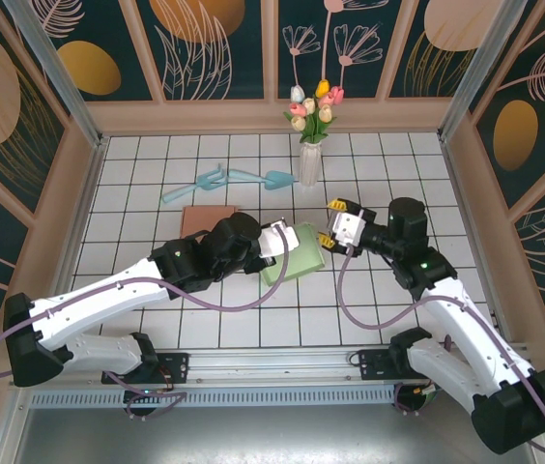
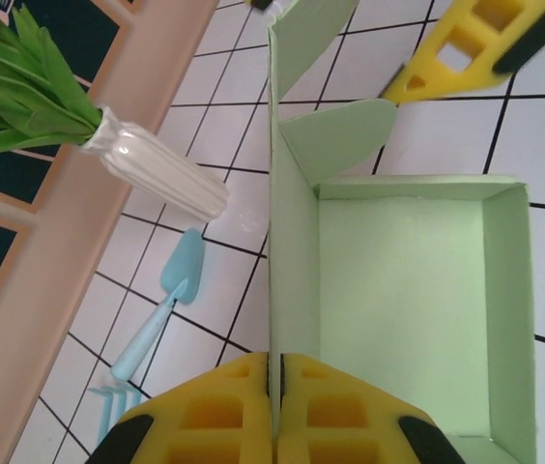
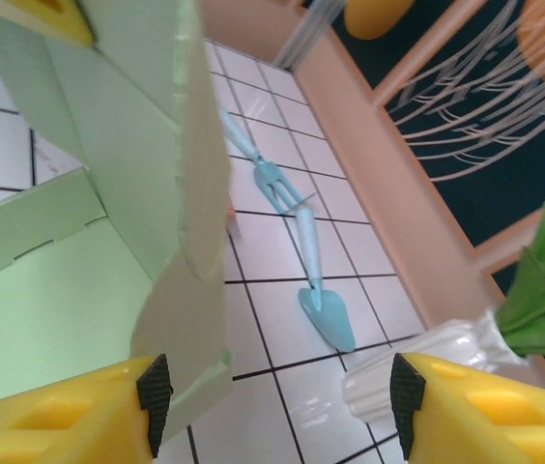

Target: Fold the paper box

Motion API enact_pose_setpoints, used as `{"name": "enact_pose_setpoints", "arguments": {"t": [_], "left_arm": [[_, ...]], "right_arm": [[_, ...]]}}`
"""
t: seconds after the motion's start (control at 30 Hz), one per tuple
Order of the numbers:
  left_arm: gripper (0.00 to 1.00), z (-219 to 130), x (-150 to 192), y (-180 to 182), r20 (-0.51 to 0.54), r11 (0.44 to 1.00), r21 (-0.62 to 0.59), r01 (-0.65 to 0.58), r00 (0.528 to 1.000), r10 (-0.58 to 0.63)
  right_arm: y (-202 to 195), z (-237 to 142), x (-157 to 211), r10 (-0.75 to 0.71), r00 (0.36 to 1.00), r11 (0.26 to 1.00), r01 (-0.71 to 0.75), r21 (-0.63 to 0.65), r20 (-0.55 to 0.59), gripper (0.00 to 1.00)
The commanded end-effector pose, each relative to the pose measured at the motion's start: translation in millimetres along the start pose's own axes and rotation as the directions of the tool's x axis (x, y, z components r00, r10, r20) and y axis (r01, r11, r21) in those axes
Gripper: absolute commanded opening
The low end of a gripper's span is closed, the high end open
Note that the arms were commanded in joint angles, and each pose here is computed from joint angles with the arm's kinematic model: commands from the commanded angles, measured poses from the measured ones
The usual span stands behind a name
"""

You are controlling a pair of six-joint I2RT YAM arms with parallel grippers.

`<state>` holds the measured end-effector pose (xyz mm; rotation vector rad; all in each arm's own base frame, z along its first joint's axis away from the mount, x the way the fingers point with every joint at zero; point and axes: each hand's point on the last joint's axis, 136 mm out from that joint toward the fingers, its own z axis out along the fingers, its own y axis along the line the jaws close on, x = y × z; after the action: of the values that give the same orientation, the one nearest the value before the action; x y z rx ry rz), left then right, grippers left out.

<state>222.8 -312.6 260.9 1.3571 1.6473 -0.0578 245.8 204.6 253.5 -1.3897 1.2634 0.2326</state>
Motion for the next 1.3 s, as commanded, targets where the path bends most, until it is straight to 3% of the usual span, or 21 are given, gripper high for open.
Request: {"name": "enact_pose_setpoints", "arguments": {"t": [0.0,0.33,0.6,0.77,0.9,0.97,1.07,1.13,1.27], "left_arm": [[0.0,-1.4,-6.3,-4.0,0.026,0.999,0.033,-0.021,0.999,0.02],[0.0,1.5,-9.9,-23.5,0.029,0.989,0.144,-0.014,1.0,0.01],[0.0,0.2,-10.6,-29.9,0.031,0.985,0.17,-0.028,0.999,0.023],[0.0,-3.0,-15.9,-28.7,0.056,0.986,0.168,-0.02,0.998,0.01],[0.0,-3.7,-19.4,-21.8,0.073,0.992,0.13,0.002,0.997,-0.011],[0.12,-3.9,-20.4,-15.6,0.085,0.995,0.094,0.018,0.996,-0.026],[0.22,-4.6,-16.3,-4.8,0.087,0.999,0.023,0.032,0.996,-0.034],[0.35,-9.1,-16.7,6.0,0.106,0.998,-0.036,0.055,0.993,-0.051],[0.44,-35.3,-24.0,37.2,0.231,0.97,-0.179,0.167,0.965,-0.124]], "right_arm": [[11.4,5.2,-12.3,-0.075,0.996,0.996,0.077,-0.047,0.046,0.63],[36.7,20.0,-25.5,-0.094,0.991,0.982,0.107,-0.153,0.091,0.54],[50.3,21.4,-24.0,-0.095,0.99,0.965,0.117,-0.234,0.101,0.2],[54.6,21.0,-22.7,-0.085,0.991,0.963,0.109,-0.247,0.105,0.15],[54.7,21.9,-18.9,-0.076,0.992,0.967,0.097,-0.235,0.098,0.01],[53.9,21.6,-17.5,-0.075,0.992,0.969,0.095,-0.227,0.097,0.0],[48.9,20.0,-14.2,-0.068,0.993,0.977,0.085,-0.198,0.094,0.0],[42.9,17.8,-9.0,-0.051,0.996,0.982,0.065,-0.175,0.079,0.0],[32.3,14.3,2.6,-0.009,0.999,0.99,0.015,-0.143,0.046,0.0]]}}
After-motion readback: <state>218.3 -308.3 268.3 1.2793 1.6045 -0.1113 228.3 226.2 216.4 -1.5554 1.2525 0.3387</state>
